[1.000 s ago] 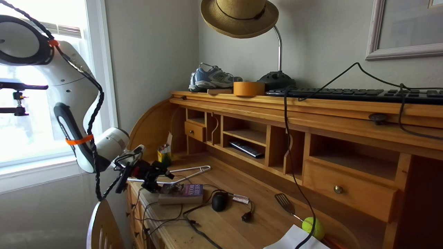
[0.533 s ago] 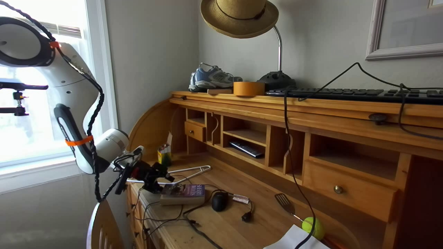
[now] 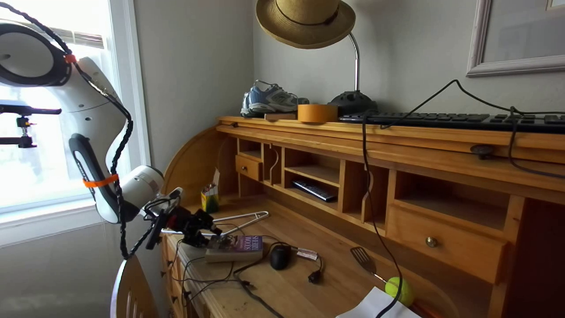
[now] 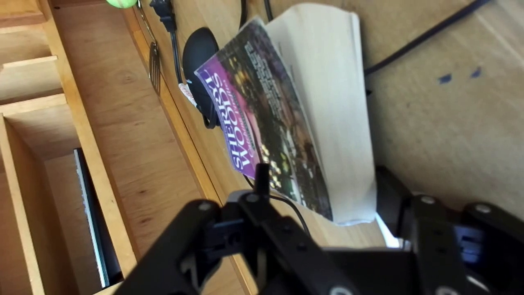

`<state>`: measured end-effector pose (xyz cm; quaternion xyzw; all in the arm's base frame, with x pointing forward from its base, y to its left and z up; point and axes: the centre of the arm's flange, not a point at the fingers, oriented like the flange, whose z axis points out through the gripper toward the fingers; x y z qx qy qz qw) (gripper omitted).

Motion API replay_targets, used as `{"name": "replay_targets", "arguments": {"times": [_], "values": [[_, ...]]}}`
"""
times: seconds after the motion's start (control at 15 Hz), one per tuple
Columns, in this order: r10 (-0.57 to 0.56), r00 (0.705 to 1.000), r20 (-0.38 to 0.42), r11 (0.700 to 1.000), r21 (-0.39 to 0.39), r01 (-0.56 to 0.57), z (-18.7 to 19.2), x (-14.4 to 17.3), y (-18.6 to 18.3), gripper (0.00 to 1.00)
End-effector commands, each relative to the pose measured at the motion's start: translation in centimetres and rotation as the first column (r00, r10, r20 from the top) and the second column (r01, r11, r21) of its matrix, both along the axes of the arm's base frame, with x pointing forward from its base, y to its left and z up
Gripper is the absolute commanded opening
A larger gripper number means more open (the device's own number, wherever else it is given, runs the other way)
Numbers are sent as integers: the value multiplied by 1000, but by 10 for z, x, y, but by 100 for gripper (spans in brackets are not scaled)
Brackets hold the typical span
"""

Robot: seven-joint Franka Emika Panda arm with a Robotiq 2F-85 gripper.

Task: Pick up the book and put it on top of the shelf

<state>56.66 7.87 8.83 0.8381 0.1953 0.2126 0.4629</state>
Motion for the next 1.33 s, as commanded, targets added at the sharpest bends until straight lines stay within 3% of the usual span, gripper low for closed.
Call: {"name": "replay_targets", "arguments": {"times": [0.0, 0.07, 0.73, 0.8, 0.93, 1.0, 1.07, 1.27], "values": [[-1, 1000, 10, 1000, -24, 1, 0, -1, 0, 69], [1, 1000, 16, 1000, -30, 0, 3, -1, -1, 74], [-21, 998, 57, 998, -63, 25, 23, -2, -8, 72], [-26, 998, 58, 998, -64, 30, 24, -2, -9, 64], [-39, 997, 63, 997, -63, 43, 26, -3, -10, 63], [-45, 997, 63, 997, -59, 49, 26, -3, -10, 56], [-51, 997, 62, 997, -57, 55, 26, -3, -11, 57], [-68, 995, 67, 996, -46, 72, 27, -3, -11, 38]]}}
